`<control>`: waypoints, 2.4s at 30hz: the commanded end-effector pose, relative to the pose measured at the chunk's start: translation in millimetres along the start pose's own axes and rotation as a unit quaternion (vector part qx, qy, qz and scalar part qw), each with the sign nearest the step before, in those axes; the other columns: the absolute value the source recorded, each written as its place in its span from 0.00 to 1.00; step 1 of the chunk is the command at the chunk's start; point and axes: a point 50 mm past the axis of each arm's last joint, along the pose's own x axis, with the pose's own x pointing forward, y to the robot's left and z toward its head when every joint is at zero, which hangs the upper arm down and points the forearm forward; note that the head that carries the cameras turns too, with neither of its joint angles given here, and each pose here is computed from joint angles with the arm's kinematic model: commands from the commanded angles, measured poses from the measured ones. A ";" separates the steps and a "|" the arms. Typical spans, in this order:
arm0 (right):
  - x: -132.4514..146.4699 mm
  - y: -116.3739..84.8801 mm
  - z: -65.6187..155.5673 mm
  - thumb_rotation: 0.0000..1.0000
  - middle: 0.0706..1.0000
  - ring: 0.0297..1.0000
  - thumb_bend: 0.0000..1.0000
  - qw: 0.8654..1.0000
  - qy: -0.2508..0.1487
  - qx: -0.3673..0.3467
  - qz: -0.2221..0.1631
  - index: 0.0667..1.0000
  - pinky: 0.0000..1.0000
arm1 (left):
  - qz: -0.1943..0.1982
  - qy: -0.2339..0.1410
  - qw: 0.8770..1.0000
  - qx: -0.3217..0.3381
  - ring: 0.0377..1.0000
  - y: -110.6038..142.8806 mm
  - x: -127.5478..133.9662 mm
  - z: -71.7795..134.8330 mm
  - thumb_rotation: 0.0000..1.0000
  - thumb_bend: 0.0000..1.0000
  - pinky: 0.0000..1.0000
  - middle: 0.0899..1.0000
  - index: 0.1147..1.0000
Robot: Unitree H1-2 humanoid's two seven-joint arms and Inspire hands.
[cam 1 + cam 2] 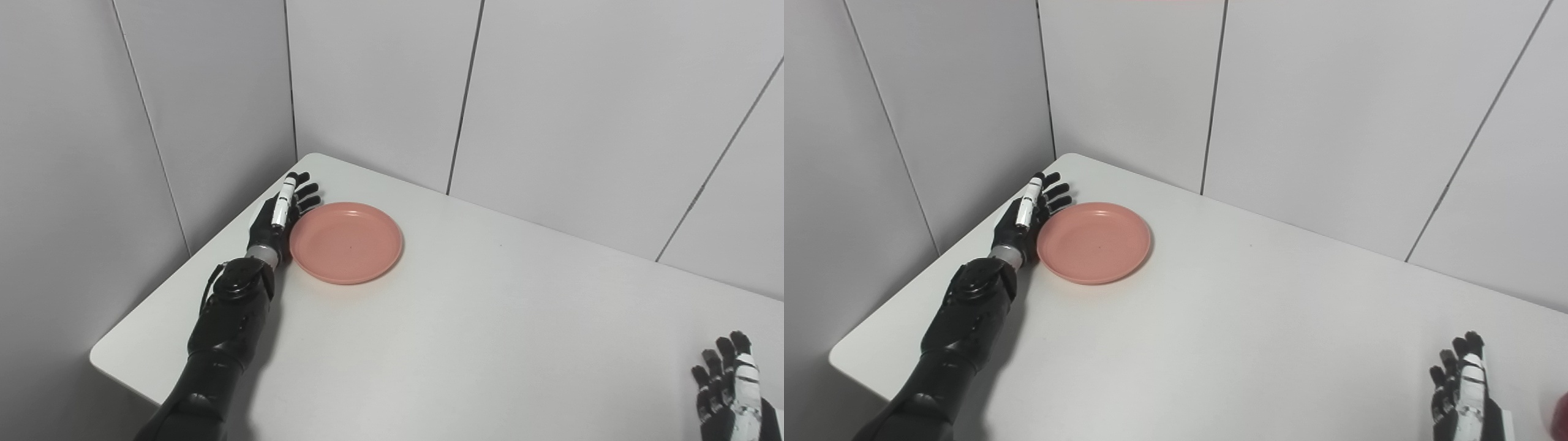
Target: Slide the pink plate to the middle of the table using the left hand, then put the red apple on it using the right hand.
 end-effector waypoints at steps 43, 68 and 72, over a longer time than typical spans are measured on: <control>4.5 5.6 7.3 1.00 0.98 0.99 0.07 1.000 -0.030 -0.001 0.006 0.99 1.00 | -0.118 0.007 0.993 0.031 0.83 -88.5 -2.5 -10.6 1.00 0.35 0.83 0.83 0.81; 5.6 7.0 0.4 1.00 0.97 0.97 0.13 0.999 -0.032 -0.015 0.008 0.98 1.00 | -0.152 0.022 0.988 0.022 0.83 -113.0 -12.6 -19.5 1.00 0.35 0.83 0.83 0.81; 5.0 6.8 0.5 1.00 0.98 0.98 0.15 0.999 -0.031 -0.014 0.010 0.98 1.00 | -0.157 0.022 0.987 0.026 0.82 -118.6 -16.3 -22.0 1.00 0.35 0.82 0.83 0.81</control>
